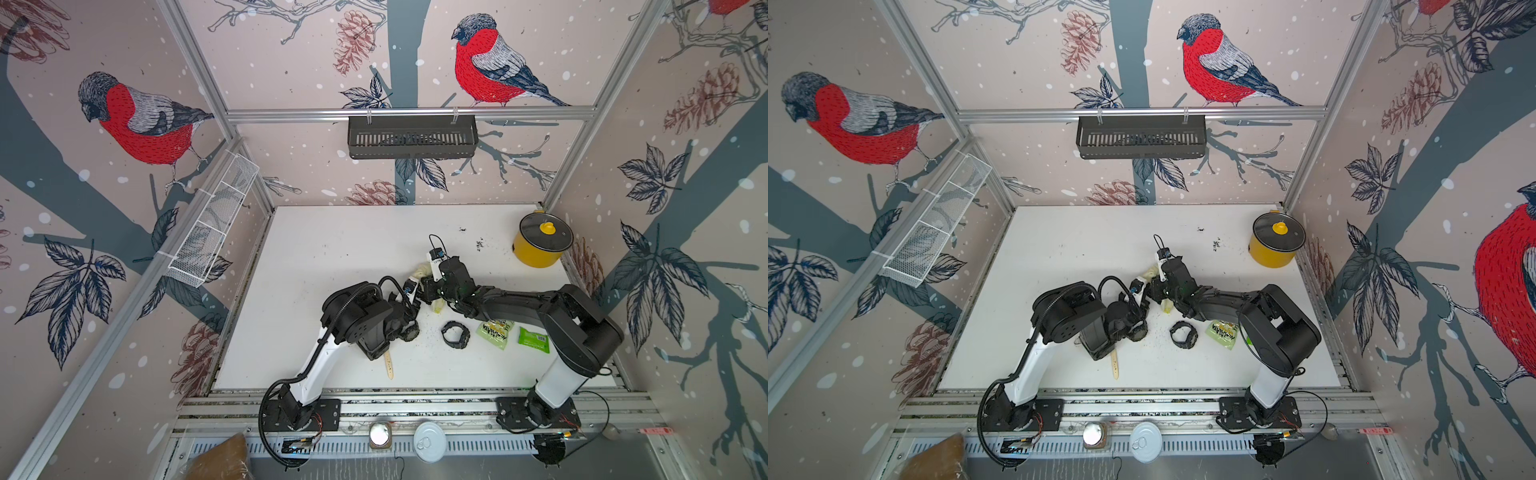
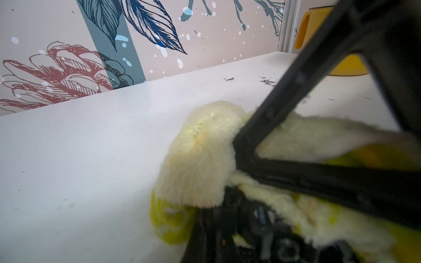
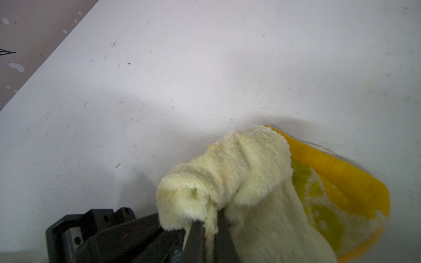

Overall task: Wipe the watch dial
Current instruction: Wipe the dirt from the watch dial.

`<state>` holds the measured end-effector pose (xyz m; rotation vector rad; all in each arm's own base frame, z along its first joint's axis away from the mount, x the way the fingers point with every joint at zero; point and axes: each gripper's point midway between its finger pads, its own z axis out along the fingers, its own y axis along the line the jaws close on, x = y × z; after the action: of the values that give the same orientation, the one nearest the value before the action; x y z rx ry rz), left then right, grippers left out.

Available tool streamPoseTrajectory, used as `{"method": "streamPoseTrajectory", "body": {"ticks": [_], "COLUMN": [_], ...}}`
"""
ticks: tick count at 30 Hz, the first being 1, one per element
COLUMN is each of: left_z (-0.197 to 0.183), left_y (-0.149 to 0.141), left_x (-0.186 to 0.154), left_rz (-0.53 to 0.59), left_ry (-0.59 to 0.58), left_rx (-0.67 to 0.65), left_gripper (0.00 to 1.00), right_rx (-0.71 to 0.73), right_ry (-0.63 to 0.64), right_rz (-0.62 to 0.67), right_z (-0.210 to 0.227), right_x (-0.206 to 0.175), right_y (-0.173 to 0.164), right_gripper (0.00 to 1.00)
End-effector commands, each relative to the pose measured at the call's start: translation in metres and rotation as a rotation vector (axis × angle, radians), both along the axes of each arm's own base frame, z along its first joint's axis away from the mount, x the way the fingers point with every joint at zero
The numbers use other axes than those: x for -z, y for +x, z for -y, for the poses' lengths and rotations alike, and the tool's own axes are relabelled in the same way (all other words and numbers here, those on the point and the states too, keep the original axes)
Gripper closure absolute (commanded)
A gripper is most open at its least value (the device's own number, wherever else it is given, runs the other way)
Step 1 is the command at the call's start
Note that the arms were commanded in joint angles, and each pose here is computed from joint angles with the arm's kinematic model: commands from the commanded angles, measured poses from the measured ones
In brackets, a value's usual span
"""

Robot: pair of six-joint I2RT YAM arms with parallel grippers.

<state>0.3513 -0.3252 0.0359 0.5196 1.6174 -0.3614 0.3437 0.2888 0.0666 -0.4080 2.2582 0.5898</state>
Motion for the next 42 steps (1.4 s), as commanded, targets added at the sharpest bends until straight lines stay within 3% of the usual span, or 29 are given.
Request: {"method": "streamPoseTrajectory", "body": {"ticks": [1,6,11,20,22,28,33,42], "left_z": [0.027,0.027,0.027,0.027,0.027,0.028,0.028,0.026], "left_y": [-0.020,-0.020,-0.019,-0.021,-0.021,-0.022,-0.021,-0.009], "left_x": [-0.011,-0.010,-0.011,-0.009,-0.011,-0.010,-0.008,-0.005], "left_rz": [0.045,0.041,0.042,0.046,0.050,0.053,0.048,0.018], "left_ry": [-0.032,-0.034,-0.036,-0.031,-0.035,-0.029,-0.023,-0.012], "left_rx": [0.171,0.168,0.168,0.178,0.179,0.181,0.167,0.065], "left_gripper": [1.00,1.00,1.00,1.00,1.00,1.00,1.00,1.00], "right_rx": [0.035,0.128,0.113,0.072,0.048,-0.040,-0.100,-0.086], "right_ry": [-0.154,-0.165,-0.154,0.003,0.000,-0.052,-0.052,-0.056], "right_rz": [-0.218,-0.237,-0.195,0.061,0.093,0.081,0.021,-0.054], "right_z": [0.042,0.094,0.099,0.078,0.069,0.031,0.010,0.036], "right_x": [0.054,0.059,0.042,-0.065,-0.074,-0.049,-0.022,0.013], "right_y": [-0.035,-0.037,-0.039,-0.011,-0.002,0.015,-0.006,-0.053], "right_gripper": [0.98,0.98,0.98,0.98,0.98,0.98,0.98,0.98]}}
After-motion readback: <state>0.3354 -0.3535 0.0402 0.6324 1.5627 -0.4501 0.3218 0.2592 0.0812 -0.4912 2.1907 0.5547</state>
